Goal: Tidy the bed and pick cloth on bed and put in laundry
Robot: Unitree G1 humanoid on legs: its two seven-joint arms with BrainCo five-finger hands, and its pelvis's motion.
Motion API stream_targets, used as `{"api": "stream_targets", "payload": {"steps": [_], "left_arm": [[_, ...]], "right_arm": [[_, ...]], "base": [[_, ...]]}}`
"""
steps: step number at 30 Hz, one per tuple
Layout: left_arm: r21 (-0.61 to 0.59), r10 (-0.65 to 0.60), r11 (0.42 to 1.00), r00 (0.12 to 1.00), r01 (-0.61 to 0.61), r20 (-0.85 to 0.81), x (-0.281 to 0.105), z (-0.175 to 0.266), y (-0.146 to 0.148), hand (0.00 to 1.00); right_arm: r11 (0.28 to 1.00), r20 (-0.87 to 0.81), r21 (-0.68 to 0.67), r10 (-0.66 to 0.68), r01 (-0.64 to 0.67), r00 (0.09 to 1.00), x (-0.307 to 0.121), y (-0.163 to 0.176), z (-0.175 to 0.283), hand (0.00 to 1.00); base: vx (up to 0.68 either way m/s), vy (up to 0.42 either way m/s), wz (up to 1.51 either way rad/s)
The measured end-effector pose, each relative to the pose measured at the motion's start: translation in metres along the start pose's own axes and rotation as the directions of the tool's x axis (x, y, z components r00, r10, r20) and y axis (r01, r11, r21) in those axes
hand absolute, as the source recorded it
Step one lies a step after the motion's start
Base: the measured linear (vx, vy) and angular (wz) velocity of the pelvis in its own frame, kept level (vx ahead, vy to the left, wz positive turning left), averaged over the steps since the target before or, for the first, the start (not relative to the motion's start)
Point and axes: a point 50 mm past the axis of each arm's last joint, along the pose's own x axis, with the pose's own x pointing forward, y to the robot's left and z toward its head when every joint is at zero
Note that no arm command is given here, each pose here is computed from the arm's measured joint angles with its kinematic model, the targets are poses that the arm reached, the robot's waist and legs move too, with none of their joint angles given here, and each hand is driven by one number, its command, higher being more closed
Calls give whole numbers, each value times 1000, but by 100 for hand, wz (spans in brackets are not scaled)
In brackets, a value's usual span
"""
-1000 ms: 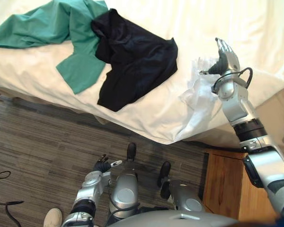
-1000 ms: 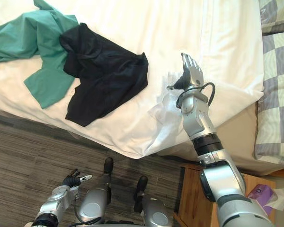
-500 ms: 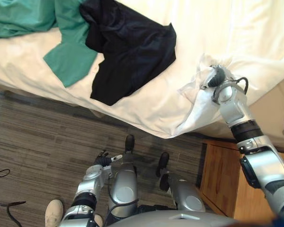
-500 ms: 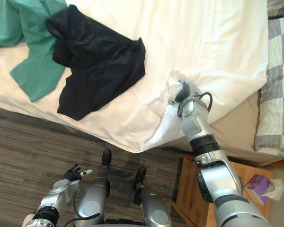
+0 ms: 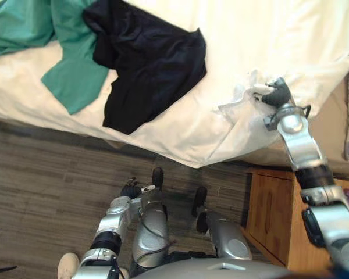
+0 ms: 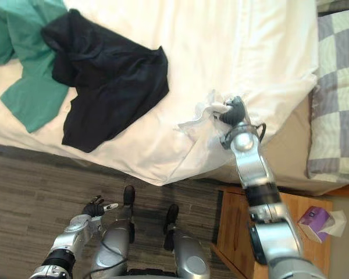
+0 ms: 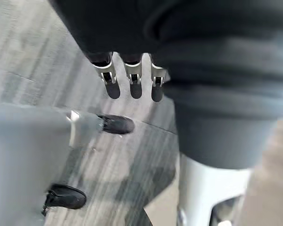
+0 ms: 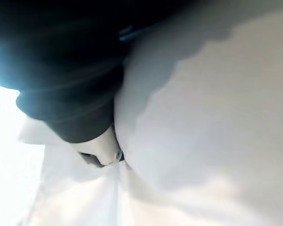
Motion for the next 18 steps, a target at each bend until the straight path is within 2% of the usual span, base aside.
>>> {"api": "stream_targets", "payload": {"steps": [3, 5, 9, 10, 14, 18], "left_arm": [[-5, 8, 1000, 999, -9, -32, -3, -13, 2, 0], [-9, 24, 1000, 995, -25, -96, -11, -37, 7, 0], [1, 35, 999, 982, -35, -183, -23, -72, 9, 0], [12, 27, 1000, 980, -25, -199, -27, -80, 9, 0], [9, 17, 1000, 971, -16, -240, -34, -97, 15, 0], [15, -4, 1000, 965, 8, -261, -38, -105, 16, 0]], "right_arm": [[993, -55, 70, -87, 91, 995, -27, -13, -24, 100], [986, -195, 81, -127, 145, 973, -59, -20, -63, 100], [982, -292, 83, -137, 167, 947, -91, -23, -93, 100], [983, -308, 80, -134, 166, 942, -97, -24, -100, 0], [982, -401, 80, -127, 173, 907, -107, -27, -123, 0], [972, -531, 74, -149, 221, 834, -123, -32, -152, 0]], "base": [[21, 11, -33], [78, 6, -14], [130, 5, -19], [93, 5, 4], [56, 11, 1], [-1, 34, -10]]}}
